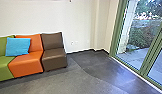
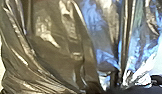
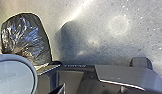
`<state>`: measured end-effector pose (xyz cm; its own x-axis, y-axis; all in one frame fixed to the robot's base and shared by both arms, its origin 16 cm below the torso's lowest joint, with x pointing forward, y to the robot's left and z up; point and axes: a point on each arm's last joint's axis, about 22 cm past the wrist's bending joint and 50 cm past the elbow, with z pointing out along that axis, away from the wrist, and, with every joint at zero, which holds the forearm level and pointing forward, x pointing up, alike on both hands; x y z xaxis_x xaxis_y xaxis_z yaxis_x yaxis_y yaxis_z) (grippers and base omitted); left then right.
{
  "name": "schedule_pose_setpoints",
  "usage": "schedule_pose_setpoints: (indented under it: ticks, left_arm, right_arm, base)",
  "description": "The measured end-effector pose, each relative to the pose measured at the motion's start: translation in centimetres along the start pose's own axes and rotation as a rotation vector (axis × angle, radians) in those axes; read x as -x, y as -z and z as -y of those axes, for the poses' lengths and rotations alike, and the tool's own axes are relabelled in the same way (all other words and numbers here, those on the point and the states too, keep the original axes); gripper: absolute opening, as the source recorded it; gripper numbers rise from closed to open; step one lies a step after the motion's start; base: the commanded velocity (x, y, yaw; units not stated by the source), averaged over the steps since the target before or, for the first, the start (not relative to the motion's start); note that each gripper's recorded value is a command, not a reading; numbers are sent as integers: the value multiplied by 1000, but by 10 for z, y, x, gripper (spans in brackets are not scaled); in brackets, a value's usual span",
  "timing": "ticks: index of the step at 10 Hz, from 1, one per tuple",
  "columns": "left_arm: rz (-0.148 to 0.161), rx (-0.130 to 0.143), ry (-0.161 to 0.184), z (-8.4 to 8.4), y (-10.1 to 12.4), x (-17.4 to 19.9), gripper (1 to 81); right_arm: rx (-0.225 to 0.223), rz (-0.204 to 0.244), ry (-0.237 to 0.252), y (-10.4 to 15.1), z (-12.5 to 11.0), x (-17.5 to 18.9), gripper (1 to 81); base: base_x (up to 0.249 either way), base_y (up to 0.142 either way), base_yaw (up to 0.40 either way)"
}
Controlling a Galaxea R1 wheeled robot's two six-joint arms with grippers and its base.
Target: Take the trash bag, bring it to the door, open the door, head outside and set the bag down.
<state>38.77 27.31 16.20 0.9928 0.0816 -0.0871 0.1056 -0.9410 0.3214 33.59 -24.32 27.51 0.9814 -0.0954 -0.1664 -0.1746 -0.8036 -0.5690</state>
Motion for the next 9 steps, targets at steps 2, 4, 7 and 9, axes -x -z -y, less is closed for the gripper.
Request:
schedule_pose_setpoints:
  ticks: [2,4,7,9]
  left_arm:
    - [17,-8,-11,3,1,41,10]
    - [31,-12,-15,0,9,69,10]
    - [19,-13,-21,-10,38,72,10]
    - [-1,-21,-7,-11,57,71,10]
  right_arm:
    - [0,9,-31,-13,1,34,811]
    - [-13,21,-38,-18,17,54,811]
    - [-25,22,-29,-1,39,71,811]
    - [-25,19,-27,14,50,76,811]
  base:
    - [0,0,0]
    - [0,0,0]
    - [0,0,0]
    - [0,0,0]
